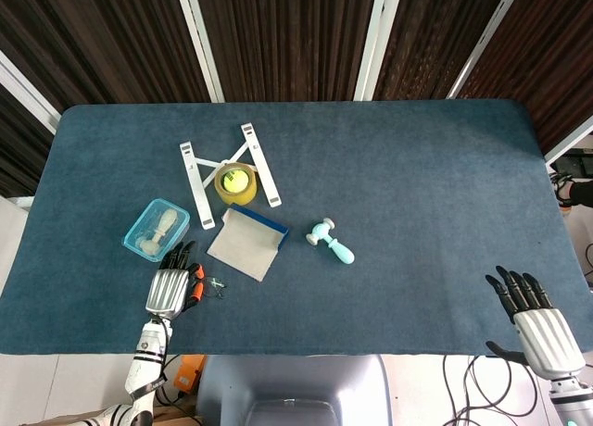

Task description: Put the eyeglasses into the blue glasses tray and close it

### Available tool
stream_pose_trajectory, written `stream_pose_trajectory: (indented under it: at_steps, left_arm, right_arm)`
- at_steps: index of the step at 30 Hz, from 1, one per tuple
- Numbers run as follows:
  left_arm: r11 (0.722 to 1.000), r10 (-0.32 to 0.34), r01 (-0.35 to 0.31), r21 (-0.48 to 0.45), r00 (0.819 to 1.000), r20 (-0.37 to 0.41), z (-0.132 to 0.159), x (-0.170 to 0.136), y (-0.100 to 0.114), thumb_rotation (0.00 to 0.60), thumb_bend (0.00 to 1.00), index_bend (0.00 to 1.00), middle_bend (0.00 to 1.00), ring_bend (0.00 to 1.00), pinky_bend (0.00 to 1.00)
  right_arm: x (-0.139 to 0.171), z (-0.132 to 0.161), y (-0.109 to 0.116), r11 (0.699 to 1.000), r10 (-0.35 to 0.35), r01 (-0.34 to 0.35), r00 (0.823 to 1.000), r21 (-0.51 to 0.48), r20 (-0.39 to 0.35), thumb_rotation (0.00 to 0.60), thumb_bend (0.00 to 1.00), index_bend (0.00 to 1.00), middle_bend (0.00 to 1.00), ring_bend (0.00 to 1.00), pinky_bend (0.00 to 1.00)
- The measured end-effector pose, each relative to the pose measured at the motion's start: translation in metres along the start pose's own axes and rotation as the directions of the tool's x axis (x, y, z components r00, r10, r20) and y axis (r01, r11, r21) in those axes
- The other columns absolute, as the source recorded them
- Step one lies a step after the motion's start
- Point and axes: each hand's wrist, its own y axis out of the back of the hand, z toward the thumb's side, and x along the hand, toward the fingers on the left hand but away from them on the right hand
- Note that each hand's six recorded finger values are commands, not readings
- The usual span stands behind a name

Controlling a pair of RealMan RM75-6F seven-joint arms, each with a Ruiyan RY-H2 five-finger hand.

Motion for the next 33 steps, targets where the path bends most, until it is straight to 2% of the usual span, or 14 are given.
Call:
stream_pose_trajectory:
  at_steps: [14,26,33]
  left_arm:
    - [0.998,0.058,-0.058,0.012,0.998,-0.002,-0.005,-0.002,0.013,0.6,0.42,0.75,0.15,0.05,0.13]
    - [0.992,0.126,-0.126,0.002,0.991,0.04,-0.001,-0.003,0.033,0.6,0.42,0.75,0.16,0.06,0.13]
    - [0.99,0.137,-0.14,0.025,0.986,0.091,0.017,0.011,0.044,0.6,0.42,0.75,0.16,0.06,0.13]
  right_arm:
    - [0.0,0.0,0.0,1.0,0.003,-0.003,1.0,0.0,-0.002,0.6,0.18,0.0,0.0,0.0,0.0]
    - [0.0,0.002,-0.001,1.0,0.008,-0.008,1.0,0.004,-0.006,0.6,0.18,0.0,0.0,0.0,0.0]
    - [0.001,0.002,0.0,1.0,0.005,-0.005,1.0,-0.001,-0.006,0.6,0.18,0.0,0.0,0.0,0.0]
